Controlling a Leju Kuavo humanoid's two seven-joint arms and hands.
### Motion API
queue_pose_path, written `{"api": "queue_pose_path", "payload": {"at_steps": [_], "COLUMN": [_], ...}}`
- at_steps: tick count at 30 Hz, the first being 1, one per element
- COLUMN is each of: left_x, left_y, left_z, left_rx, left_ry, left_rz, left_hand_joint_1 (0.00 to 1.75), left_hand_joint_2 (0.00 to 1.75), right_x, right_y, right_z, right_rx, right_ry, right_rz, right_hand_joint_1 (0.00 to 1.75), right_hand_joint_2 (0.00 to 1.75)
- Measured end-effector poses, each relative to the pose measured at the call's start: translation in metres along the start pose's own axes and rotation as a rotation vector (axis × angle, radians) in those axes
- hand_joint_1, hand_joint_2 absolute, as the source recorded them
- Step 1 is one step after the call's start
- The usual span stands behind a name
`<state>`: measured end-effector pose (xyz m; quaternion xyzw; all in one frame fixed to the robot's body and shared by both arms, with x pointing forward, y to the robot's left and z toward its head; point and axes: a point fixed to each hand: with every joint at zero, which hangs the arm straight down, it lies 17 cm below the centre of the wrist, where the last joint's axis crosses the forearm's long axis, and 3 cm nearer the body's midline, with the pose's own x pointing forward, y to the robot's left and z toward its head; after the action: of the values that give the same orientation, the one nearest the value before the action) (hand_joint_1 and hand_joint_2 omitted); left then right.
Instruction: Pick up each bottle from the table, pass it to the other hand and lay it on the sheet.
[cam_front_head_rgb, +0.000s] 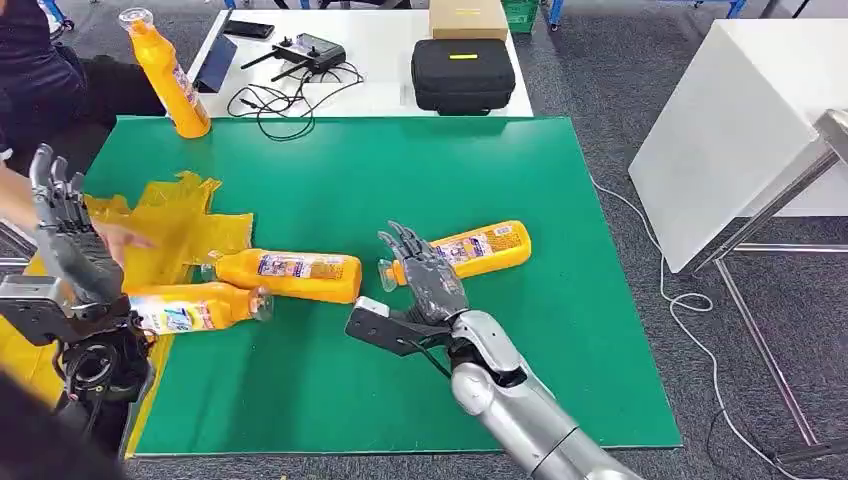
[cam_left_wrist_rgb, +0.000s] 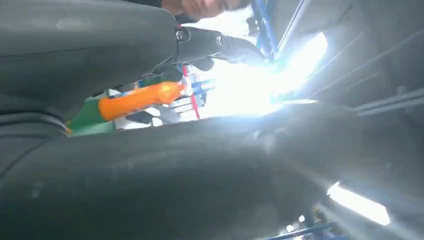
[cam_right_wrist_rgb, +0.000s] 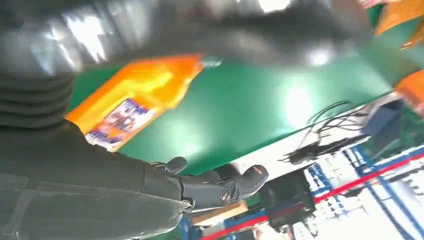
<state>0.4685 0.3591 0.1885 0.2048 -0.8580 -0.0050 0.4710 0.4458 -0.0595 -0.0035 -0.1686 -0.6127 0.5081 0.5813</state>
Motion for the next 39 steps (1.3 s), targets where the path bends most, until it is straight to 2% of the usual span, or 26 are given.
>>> {"api": "queue_pose_path", "payload": {"at_steps": [8, 11, 16, 21, 27, 33, 39], "left_x": [0.015, 0.02, 0.02, 0.015, 0.014, 0.006, 0.004], "left_y": [0.01, 0.005, -0.001, -0.001, -0.002, 0.01, 0.017], "left_z": [-0.006, -0.006, 0.001, 0.008, 0.01, 0.016, 0.016], "left_rx": [0.049, 0.029, 0.007, -0.007, -0.012, 0.013, 0.028], "left_ry": [-0.03, -0.049, -0.047, -0.027, -0.021, 0.002, 0.011], "left_rz": [0.022, 0.006, 0.009, 0.037, 0.044, 0.045, 0.055], "left_hand_joint_1": [0.0, 0.0, 0.0, 0.0, 0.0, 0.0, 0.0], "left_hand_joint_2": [0.0, 0.0, 0.0, 0.0, 0.0, 0.0, 0.0], "right_x": [-0.021, -0.038, -0.121, -0.227, -0.295, -0.322, -0.321], "right_y": [-0.008, -0.008, -0.037, -0.086, -0.129, -0.17, -0.181], "right_z": [0.001, 0.004, 0.029, 0.093, 0.15, 0.149, 0.126], "right_rx": [-0.007, 0.01, 0.065, 0.132, 0.204, 0.224, 0.204], "right_ry": [0.031, 0.073, 0.14, 0.18, 0.234, 0.286, 0.322], "right_rz": [0.018, 0.064, 0.169, 0.199, 0.234, 0.322, 0.345], "right_hand_joint_1": [0.0, 0.0, 0.0, 0.0, 0.0, 0.0, 0.0], "right_hand_joint_2": [1.75, 1.75, 1.75, 1.75, 1.75, 1.75, 1.75]}}
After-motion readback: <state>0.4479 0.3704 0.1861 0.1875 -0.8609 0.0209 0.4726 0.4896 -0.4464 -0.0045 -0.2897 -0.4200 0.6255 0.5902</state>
